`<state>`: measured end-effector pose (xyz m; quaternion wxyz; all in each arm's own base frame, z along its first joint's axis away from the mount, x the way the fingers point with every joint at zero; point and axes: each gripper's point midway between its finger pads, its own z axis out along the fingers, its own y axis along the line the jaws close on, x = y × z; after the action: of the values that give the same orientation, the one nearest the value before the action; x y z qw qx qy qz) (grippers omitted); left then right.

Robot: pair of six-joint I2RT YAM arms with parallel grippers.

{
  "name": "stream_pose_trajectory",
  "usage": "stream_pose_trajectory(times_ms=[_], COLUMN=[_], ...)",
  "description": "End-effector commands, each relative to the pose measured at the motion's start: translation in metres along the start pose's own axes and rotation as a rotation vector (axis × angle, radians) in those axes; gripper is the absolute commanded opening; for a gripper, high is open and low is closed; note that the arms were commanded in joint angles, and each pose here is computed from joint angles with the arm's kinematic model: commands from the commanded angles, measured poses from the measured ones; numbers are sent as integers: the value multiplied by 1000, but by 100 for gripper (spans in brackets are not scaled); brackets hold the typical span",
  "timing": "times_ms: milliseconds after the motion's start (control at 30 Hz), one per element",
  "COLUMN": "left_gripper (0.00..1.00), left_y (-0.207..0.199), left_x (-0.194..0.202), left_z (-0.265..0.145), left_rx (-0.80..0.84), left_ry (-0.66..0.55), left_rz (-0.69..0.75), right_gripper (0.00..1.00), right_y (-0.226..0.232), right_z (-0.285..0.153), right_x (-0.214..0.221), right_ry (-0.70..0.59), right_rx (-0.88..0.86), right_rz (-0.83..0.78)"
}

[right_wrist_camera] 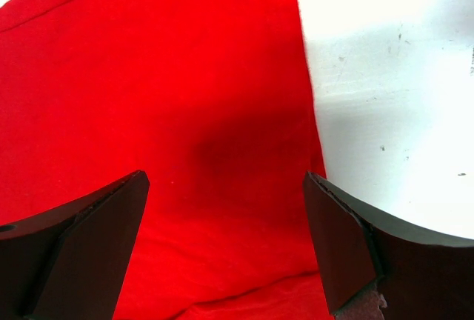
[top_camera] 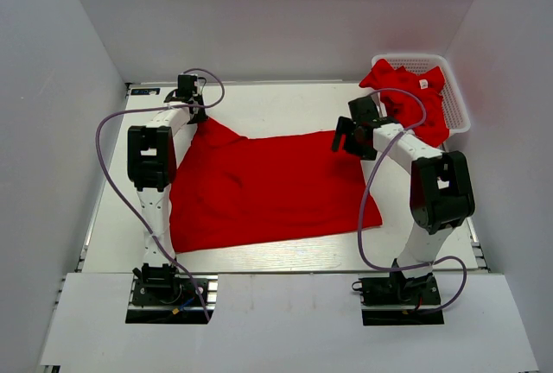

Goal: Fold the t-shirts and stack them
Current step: Grap the side of the flattened tshirt furthest away from the robot with both arms

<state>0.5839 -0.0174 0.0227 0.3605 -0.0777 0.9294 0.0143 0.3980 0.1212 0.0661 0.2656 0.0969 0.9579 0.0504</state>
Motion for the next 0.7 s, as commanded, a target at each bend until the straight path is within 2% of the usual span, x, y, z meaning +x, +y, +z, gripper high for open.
stream_pose_trajectory(times_ms=[0,33,200,367,433,500,667], left_gripper=[27,20,5,5,0,0,0], left_y=[-1,1,2,7,9,10,-2], left_x=[14,13,4,-7,-17,-23,-33], left_z=[3,3,0,-10,-19,-23,-36], left_rx=[14,3,-6,-35,-48,-58,-6], left_ry=[40,38,25,14,4,1,7], left_rz=[12,12,11,20,19,28,67], right_gripper=[90,90,90,90,90,90,90], right_y=[-1,-1,-2,0,1,4,8], right_z=[2,3,5,7,9,8,14], right_x=[-4,-3,-2,-8,-15,-23,-46], right_ry=[-1,2,9,-2,-15,-34,-92], right_rx=[2,2,6,11,14,17,26], right_rz=[13,11,12,-2,-2,-15,-25])
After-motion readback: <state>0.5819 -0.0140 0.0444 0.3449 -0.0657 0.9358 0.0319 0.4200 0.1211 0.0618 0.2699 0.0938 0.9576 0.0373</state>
